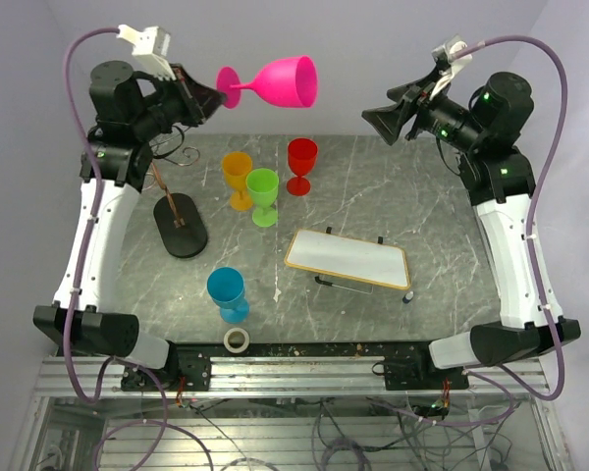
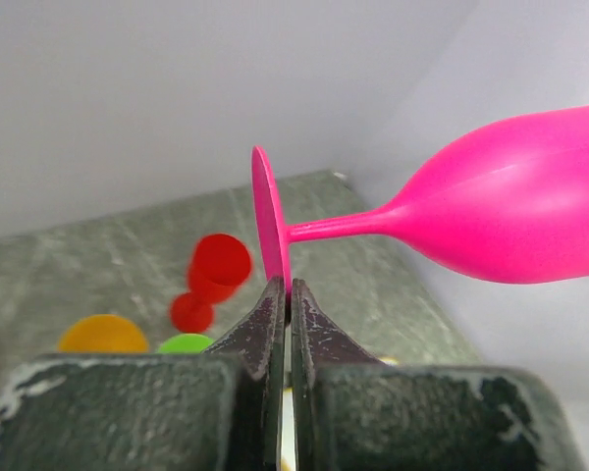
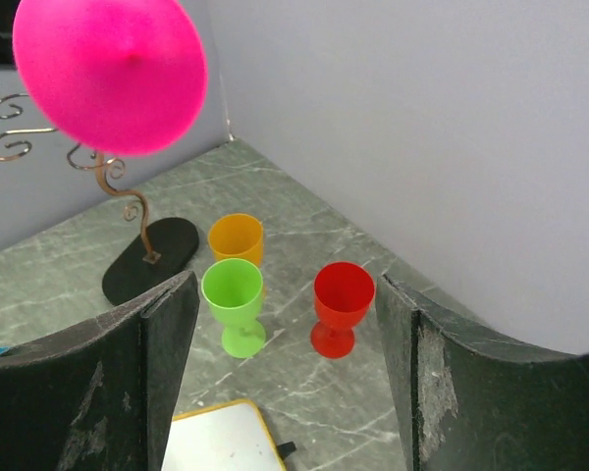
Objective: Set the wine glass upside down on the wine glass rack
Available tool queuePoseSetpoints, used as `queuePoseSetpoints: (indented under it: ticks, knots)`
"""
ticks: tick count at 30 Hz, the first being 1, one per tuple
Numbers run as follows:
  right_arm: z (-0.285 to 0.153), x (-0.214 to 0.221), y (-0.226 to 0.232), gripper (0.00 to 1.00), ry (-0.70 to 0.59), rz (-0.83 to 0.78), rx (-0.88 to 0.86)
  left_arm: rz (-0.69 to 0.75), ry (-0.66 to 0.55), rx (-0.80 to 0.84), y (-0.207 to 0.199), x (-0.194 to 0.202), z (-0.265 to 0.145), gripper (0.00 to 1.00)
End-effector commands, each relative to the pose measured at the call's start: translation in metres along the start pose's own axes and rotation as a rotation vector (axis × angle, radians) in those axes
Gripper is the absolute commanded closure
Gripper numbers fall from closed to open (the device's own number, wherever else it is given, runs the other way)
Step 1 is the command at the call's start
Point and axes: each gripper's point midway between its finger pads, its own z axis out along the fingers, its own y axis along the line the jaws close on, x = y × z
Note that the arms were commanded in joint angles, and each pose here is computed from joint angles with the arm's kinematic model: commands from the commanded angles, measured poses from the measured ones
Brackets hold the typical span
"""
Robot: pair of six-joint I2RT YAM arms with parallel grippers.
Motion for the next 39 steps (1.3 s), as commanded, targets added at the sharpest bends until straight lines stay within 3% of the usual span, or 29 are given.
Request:
queuePoseSetpoints:
  ticks: [1, 5, 10, 13, 16, 24, 34, 39]
  knots:
    - [-0.014, -0.005, -0.006, 0.27, 0.020, -0.074, 0.059, 0.186, -0.121, -0.163, 0.017, -0.047, -0.034, 0.93]
    - [-0.016, 0.028, -0.021, 0.27, 0.111, -0.128, 0.111, 0.327, -0.182, -0.313, 0.034, -0.079, -0.070, 0.93]
    - [-0.021, 0.086, -0.018, 0.25, 0.254, -0.190, 0.050, 0.516, -0.199, -0.526, 0.062, -0.107, -0.112, 0.93]
    - [-0.027, 0.119, -0.010, 0.17, 0.314, -0.211, -0.009, 0.588, -0.203, -0.678, 0.083, -0.124, -0.143, 0.93]
    - [-0.035, 0.159, -0.003, 0.11, 0.383, -0.194, -0.044, 0.675, -0.199, -0.851, 0.105, -0.139, -0.178, 0.93]
    - [-0.046, 0.228, 0.003, 0.11, 0.448, -0.138, -0.049, 0.791, -0.107, -1.236, 0.158, -0.157, -0.236, 0.93]
    - [-0.057, 0.255, 0.006, 0.11, 0.468, -0.119, -0.043, 0.913, -0.014, -1.434, 0.205, -0.178, -0.237, 0.93]
    - [-0.057, 0.260, 0.008, 0.11, 0.471, -0.109, -0.055, 0.964, 0.024, -1.454, 0.227, -0.185, -0.224, 0.93]
